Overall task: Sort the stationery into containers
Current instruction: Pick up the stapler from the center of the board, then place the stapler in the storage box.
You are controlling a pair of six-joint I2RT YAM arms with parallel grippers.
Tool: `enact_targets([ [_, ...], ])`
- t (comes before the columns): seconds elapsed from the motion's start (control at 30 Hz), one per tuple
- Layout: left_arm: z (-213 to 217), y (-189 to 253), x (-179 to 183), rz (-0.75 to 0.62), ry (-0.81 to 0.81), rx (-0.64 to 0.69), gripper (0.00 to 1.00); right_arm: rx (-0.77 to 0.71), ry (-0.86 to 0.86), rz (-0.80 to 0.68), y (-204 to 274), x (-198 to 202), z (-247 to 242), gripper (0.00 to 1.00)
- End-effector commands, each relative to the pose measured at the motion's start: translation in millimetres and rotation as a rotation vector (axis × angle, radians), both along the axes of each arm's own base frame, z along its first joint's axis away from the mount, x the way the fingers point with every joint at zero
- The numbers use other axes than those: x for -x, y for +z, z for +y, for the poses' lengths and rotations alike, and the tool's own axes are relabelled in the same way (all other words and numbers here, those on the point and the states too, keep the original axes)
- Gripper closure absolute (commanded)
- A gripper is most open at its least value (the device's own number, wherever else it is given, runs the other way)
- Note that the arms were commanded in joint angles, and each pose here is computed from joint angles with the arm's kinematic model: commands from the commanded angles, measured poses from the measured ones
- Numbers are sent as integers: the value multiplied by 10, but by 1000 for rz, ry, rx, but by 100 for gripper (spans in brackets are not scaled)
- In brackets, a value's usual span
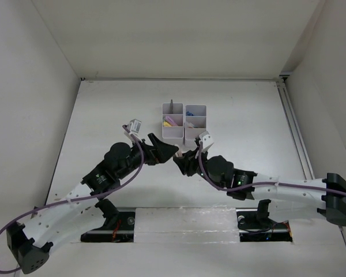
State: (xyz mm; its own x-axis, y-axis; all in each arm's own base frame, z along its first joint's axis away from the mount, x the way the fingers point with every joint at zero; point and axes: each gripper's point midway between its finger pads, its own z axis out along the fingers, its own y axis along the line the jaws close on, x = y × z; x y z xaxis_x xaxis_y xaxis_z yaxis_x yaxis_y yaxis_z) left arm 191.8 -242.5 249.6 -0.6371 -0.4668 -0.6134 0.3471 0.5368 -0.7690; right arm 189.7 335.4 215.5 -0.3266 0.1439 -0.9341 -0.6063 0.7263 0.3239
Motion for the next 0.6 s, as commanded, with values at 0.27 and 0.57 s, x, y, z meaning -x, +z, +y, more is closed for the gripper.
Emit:
enact_targets([
  [0.27,-187,84,4,-29,-76,45,55,-140,35,-51,418,87,96,100],
  [0.57,-227,16,-36,-21,-76,38,88,-142,45,-60,461,94,112,100],
])
